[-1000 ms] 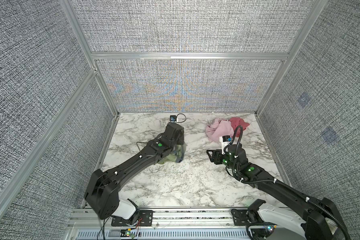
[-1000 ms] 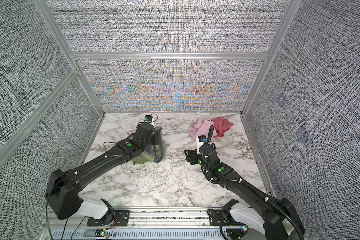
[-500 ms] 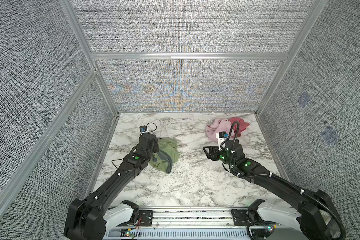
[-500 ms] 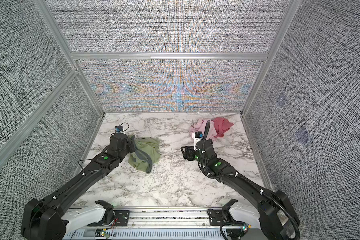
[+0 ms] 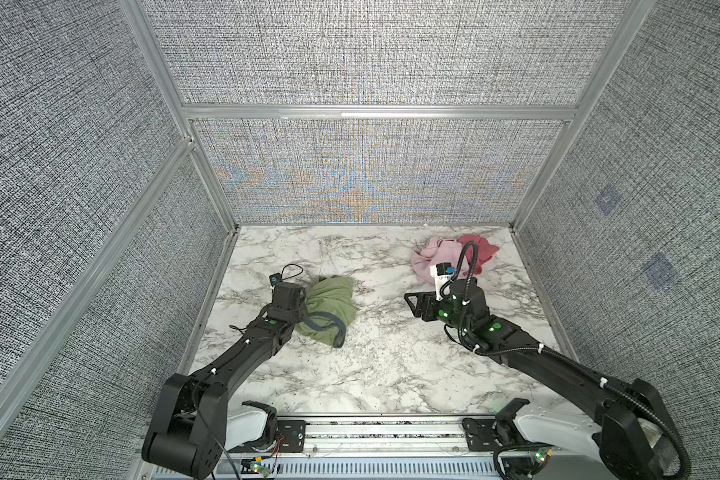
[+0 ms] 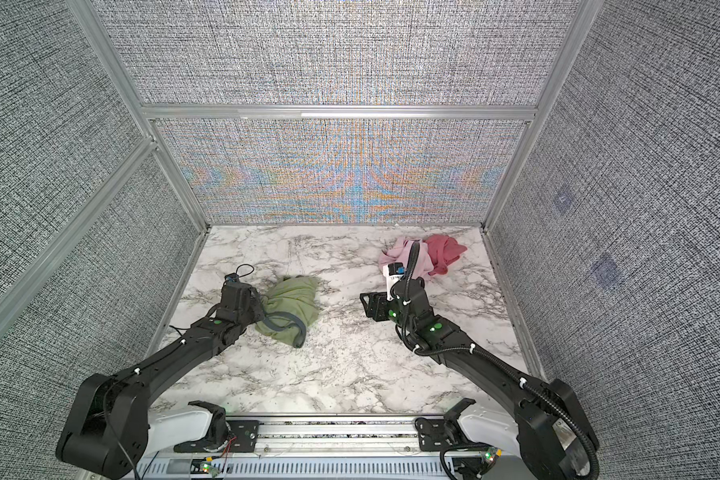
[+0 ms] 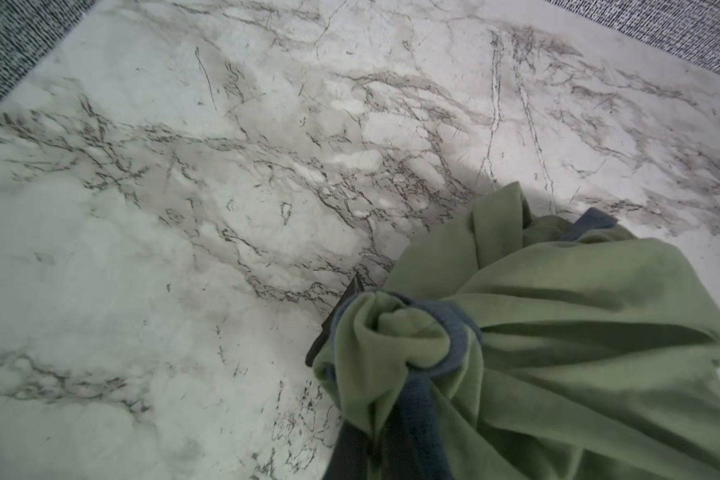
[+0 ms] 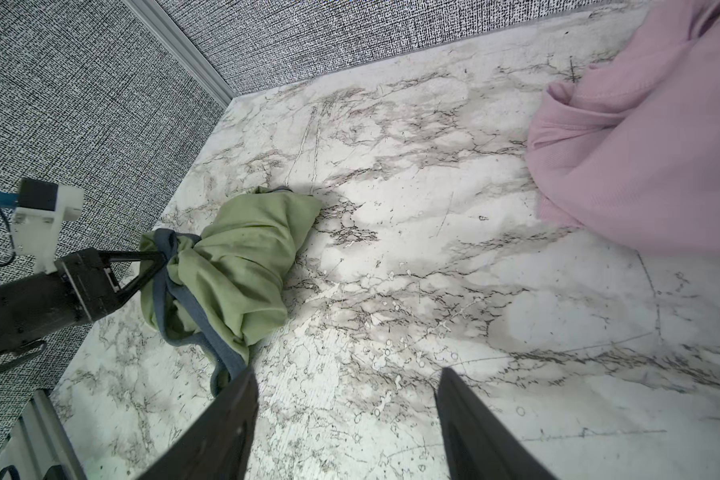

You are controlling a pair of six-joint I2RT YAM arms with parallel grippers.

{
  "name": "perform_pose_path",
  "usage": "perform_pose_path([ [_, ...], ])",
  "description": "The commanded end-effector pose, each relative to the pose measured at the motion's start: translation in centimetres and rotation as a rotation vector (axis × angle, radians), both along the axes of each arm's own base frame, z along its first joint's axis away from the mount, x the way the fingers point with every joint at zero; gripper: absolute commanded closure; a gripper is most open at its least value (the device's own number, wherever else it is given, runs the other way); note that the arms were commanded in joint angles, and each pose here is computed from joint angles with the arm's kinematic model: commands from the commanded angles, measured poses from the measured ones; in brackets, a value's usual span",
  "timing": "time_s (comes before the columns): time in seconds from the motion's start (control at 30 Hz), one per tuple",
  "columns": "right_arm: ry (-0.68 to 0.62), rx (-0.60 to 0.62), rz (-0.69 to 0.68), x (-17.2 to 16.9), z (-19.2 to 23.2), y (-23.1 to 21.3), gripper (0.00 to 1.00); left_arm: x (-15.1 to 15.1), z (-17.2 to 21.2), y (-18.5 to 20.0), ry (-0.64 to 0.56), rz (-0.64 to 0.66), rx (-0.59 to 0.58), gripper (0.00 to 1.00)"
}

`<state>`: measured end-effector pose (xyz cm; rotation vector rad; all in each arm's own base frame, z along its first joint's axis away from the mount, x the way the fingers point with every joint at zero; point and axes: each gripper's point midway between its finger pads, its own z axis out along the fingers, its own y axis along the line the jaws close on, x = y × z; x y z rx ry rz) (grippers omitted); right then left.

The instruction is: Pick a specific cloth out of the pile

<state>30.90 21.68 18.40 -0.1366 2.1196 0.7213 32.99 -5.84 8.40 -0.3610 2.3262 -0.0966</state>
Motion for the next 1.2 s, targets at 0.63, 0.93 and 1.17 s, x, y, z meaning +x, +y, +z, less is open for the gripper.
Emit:
perform_pose_path([
  [0.63,-0.032,0.016,0.000,-0.3,0.5,-0.3,0.30,-5.6,4.9,-2.0,0.080,-0.121,-0.045,0.48],
  [0.93,-0.022,0.044,0.006,-0.3,0.2,0.1,0.30,-12.6,0.8,-8.4,0.241,-0.339,-0.115,0.51],
  [1.17,-0.013,0.059,0.007,-0.4,0.2,0.3,0.30,-13.4,-1.9,-11.8,0.248,-0.423,-0.207,0.47],
])
